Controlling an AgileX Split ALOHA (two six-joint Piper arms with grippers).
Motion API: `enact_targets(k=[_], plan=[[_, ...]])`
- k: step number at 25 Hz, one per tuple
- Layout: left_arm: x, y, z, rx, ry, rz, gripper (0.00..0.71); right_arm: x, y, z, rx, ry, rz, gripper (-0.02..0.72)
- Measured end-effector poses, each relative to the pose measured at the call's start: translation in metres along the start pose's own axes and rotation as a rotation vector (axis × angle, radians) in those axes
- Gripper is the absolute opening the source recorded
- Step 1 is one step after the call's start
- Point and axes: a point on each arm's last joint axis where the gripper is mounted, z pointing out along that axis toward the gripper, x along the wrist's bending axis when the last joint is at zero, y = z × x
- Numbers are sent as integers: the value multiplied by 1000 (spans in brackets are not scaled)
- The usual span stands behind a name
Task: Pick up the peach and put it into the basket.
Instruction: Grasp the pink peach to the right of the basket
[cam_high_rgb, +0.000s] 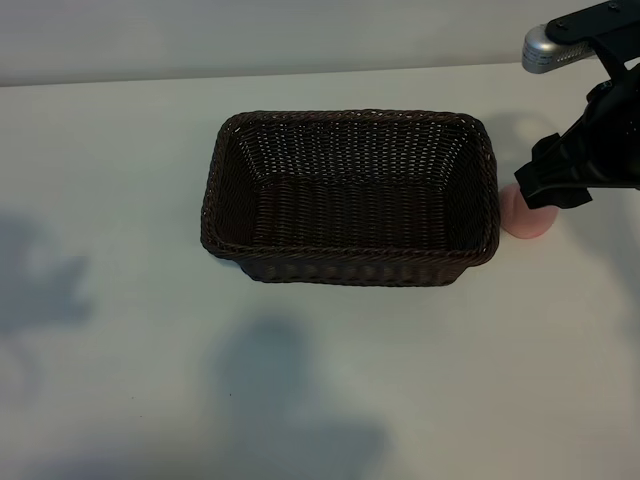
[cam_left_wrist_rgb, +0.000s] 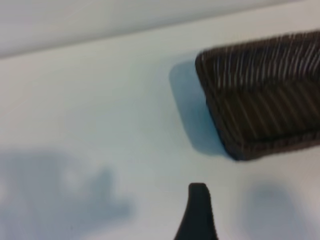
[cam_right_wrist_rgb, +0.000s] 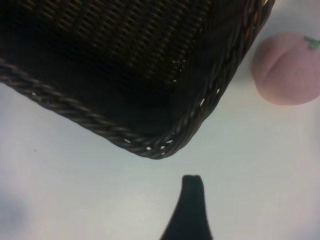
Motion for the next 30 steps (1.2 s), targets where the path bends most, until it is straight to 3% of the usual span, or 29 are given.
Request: enact_targets(k=[13,19,30], plan=[[4,-104,-10,-38,23,-59,593,0,0,0,0,0,0,595],[11,-124,-7,-16,88,-35,593,0,0,0,0,0,0,595],[12,-142,5,36,100,-53,570,0,0,0,0,0,0,595]])
